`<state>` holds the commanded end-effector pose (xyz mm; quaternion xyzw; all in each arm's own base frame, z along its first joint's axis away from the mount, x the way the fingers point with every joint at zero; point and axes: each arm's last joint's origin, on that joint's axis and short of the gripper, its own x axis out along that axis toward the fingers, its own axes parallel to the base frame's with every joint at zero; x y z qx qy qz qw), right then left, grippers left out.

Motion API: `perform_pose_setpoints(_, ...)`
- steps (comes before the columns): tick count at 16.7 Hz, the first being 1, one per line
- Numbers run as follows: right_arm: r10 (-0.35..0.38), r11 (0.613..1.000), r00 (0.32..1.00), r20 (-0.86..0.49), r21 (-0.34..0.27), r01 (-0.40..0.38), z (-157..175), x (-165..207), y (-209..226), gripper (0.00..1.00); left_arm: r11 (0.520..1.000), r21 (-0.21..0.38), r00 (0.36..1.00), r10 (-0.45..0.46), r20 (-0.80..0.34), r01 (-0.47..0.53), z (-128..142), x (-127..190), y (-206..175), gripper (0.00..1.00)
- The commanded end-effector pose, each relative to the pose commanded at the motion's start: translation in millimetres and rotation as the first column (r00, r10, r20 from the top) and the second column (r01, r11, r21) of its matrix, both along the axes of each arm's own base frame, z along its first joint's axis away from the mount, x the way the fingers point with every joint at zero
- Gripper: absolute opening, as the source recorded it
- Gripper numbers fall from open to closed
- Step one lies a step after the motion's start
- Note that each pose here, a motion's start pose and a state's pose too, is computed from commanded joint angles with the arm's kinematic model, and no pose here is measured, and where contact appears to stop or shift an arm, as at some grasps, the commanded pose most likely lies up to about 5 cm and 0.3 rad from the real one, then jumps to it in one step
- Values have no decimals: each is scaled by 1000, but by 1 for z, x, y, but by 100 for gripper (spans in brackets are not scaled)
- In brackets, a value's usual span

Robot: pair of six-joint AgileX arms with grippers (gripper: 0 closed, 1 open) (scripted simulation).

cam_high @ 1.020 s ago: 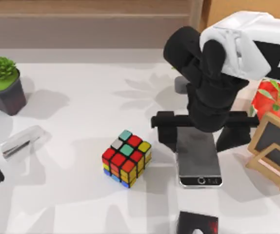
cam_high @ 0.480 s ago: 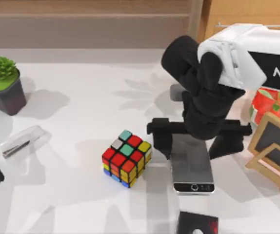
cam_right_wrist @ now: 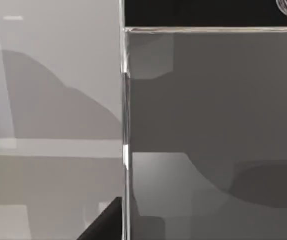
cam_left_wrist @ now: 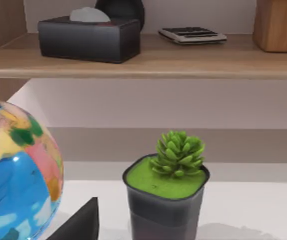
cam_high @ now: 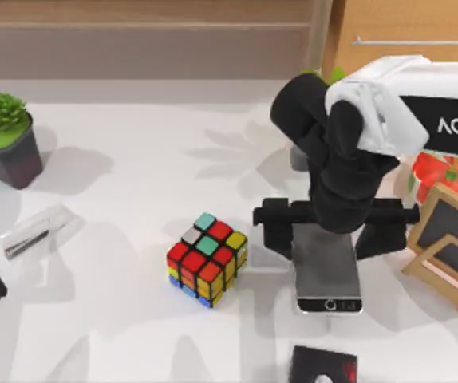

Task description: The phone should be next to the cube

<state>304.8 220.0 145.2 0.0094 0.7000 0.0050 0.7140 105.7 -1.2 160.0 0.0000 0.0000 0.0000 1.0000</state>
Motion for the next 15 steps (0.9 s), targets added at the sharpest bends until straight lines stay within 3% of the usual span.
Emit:
perform_pose_setpoints(6, -4, 1000, 1000, -13, -20, 3, -8, 0, -2, 0, 1000, 0, 1000, 0, 0, 0, 0, 0, 0, 100)
perform_pose_setpoints(15, -4, 1000, 1000, -13, -20, 3, -8, 0, -2, 68, 1000, 0, 1000, 0, 0, 0, 0, 0, 0, 100)
